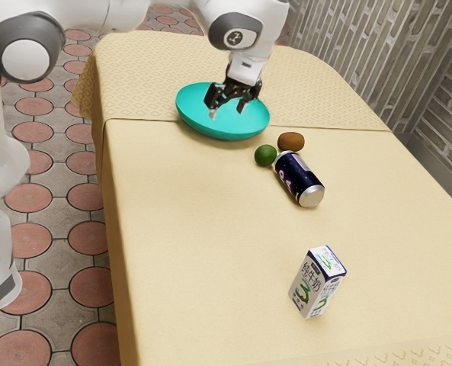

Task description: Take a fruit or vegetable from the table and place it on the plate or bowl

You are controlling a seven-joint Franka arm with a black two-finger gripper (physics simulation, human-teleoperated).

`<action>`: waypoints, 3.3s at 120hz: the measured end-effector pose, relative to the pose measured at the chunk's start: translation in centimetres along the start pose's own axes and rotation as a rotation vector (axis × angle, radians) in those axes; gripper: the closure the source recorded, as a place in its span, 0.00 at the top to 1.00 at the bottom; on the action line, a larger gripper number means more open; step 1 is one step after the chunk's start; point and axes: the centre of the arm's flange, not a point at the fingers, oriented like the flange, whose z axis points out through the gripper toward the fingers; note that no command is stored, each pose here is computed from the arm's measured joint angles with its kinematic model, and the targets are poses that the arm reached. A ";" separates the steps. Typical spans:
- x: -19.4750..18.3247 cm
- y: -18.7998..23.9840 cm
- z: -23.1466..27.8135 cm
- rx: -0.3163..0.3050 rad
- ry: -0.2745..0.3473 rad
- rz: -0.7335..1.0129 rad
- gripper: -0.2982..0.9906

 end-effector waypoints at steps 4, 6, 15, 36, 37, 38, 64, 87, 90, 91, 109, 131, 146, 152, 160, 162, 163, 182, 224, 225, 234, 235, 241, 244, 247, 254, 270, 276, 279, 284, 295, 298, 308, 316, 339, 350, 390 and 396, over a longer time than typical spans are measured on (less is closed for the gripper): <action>-0.6 -0.2 0.1 0.004 0.003 -0.013 0.75; -0.7 -0.3 0.1 0.006 0.004 -0.017 0.75; 0.3 -0.3 -0.1 0.021 0.011 -0.003 0.75; 10.3 1.3 -1.0 0.052 0.065 0.144 0.75; 10.8 1.4 -1.0 0.052 0.065 0.151 0.75; 11.3 1.5 -1.0 0.053 0.065 0.158 0.75; 9.6 -0.2 -0.5 0.060 0.078 0.096 0.75; 8.5 -1.4 1.3 0.018 0.162 0.021 0.75; 8.3 -1.6 1.5 0.013 0.165 0.013 0.75; 8.2 -1.7 1.6 0.012 0.166 0.009 0.75; 6.8 -2.5 2.9 -0.003 0.166 -0.030 0.75; 6.3 -3.5 3.9 0.008 0.157 -0.055 0.75; 6.0 -4.2 4.9 0.015 0.164 -0.079 0.75; 5.9 -4.4 5.0 0.022 0.170 -0.085 0.75; 5.2 -4.7 5.1 0.027 0.180 -0.102 0.75; 5.0 -4.9 5.2 0.028 0.182 -0.109 0.75; 4.9 -5.0 5.2 0.029 0.182 -0.113 0.75; 5.0 -6.5 6.5 0.025 0.198 -0.129 0.75; 4.8 -8.6 9.5 -0.004 0.216 -0.153 0.75; 4.7 -8.6 9.5 -0.004 0.216 -0.154 0.75; 4.0 -8.8 9.3 0.000 0.217 -0.164 0.75; 4.0 -8.8 9.2 0.003 0.217 -0.165 0.75; 3.5 -9.0 8.2 0.018 0.216 -0.169 0.75; 3.3 -9.1 7.8 0.023 0.215 -0.171 0.75; 2.9 -9.2 7.6 0.026 0.212 -0.175 0.75; 1.2 -9.4 7.7 0.024 0.207 -0.200 0.75; -0.6 -9.8 9.2 0.001 0.193 -0.230 0.75; -0.2 -10.0 9.6 -0.004 0.190 -0.225 0.75; -0.1 -10.1 9.7 -0.006 0.189 -0.224 0.75; -0.1 -10.1 9.9 -0.008 0.188 -0.224 0.75; -0.5 -10.2 9.9 -0.007 0.185 -0.229 0.75; -0.8 -10.3 9.9 -0.006 0.184 -0.234 0.75; -1.0 -11.2 8.7 0.029 0.177 -0.235 0.75; -0.2 -12.1 8.3 0.053 0.167 -0.224 0.75; 0.2 -12.9 10.1 0.052 0.163 -0.231 0.75; 0.6 -13.1 10.6 0.051 0.168 -0.231 0.75; 2.0 -13.6 12.0 0.054 0.174 -0.222 0.75; 2.3 -13.6 12.4 0.050 0.172 -0.220 0.75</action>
